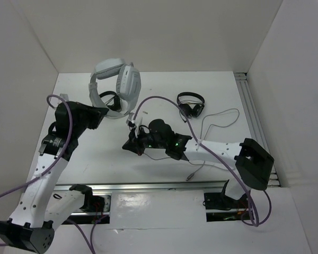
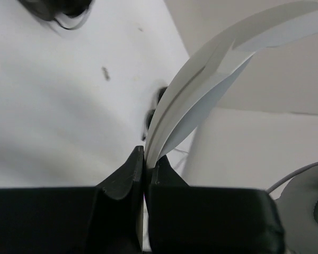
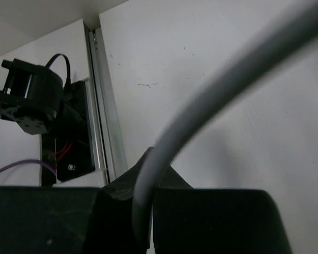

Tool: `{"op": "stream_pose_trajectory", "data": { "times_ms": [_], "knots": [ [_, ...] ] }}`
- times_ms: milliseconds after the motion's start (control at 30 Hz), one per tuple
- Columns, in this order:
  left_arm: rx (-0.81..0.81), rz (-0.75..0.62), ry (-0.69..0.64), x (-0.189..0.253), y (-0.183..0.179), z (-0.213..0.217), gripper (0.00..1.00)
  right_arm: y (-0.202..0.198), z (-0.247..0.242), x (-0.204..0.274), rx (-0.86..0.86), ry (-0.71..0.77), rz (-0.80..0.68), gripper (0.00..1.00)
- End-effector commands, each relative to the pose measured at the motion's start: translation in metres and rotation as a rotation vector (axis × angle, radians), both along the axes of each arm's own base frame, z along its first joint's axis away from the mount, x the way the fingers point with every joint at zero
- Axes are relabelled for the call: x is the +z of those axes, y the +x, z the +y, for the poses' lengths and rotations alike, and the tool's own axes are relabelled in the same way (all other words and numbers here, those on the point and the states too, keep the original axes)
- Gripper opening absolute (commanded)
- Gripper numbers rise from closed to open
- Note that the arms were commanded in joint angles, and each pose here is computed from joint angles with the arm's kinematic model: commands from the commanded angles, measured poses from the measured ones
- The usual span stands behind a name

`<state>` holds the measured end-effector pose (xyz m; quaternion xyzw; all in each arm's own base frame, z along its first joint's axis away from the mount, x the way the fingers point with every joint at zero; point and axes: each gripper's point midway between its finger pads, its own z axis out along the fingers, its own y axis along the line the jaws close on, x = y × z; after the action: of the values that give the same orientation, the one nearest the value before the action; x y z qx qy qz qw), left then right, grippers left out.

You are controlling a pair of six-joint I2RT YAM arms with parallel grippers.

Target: Wrap the headphones

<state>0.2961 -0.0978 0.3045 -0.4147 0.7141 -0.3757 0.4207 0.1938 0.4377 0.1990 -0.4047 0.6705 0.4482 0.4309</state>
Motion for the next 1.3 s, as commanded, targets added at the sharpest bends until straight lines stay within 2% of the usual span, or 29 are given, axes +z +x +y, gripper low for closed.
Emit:
{"op": "stream_pose_trajectory", "data": {
  "times_ms": [0,267,367,400,467,600,700,800,900,1033,1067,1133,1167,1200,1267],
  "knots": [
    [0.184,-0.077,0.058,0.03,0.01,0.032,0.0,-0.015,0.007,0.028,0.012,-0.012,-0.113,0.0],
    [0.381,0.063,0.291,0.007,0.016,0.076,0.0,-0.054,0.007,0.044,0.043,-0.037,-0.177,0.0],
    [0.388,0.124,0.391,0.002,0.02,0.077,0.0,-0.062,0.01,0.061,0.083,-0.02,-0.197,0.02],
    [0.397,0.185,0.451,-0.008,0.013,0.08,0.0,-0.063,0.01,0.068,0.098,-0.032,-0.215,0.02],
    [0.418,0.243,0.474,-0.014,0.015,0.08,0.0,-0.064,0.009,0.073,0.113,-0.042,-0.222,0.04],
    [0.415,0.269,0.556,-0.019,0.013,0.079,0.0,-0.069,0.01,0.082,0.144,-0.036,-0.226,0.04],
    [0.424,0.32,0.644,-0.021,0.01,0.085,0.0,-0.066,0.002,0.08,0.128,-0.083,-0.235,0.04],
    [0.454,0.441,0.734,-0.04,0.004,0.095,0.0,-0.061,-0.012,0.096,0.082,-0.117,-0.288,0.03],
    [0.442,0.486,0.781,-0.055,0.004,0.097,0.0,-0.038,-0.03,0.111,-0.044,-0.166,-0.354,0.03],
    [0.347,0.512,0.827,-0.076,0.005,0.09,0.0,-0.012,-0.061,0.127,-0.245,-0.295,-0.454,0.03],
    [0.316,0.518,0.841,-0.081,0.005,0.088,0.0,0.007,-0.077,0.14,-0.367,-0.327,-0.502,0.03],
    [0.227,0.534,0.891,-0.093,0.005,0.084,0.0,0.013,-0.09,0.15,-0.463,-0.357,-0.559,0.03],
    [0.158,0.495,0.883,-0.096,0.012,0.068,0.0,0.025,-0.106,0.161,-0.574,-0.357,-0.589,0.03],
    [0.06,0.476,0.944,-0.101,0.014,0.059,0.0,0.031,-0.111,0.164,-0.607,-0.383,-0.634,0.03],
    [-0.126,0.398,0.965,-0.112,0.013,0.024,0.0,0.041,-0.129,0.178,-0.733,-0.364,-0.673,0.03]
  ]
}}
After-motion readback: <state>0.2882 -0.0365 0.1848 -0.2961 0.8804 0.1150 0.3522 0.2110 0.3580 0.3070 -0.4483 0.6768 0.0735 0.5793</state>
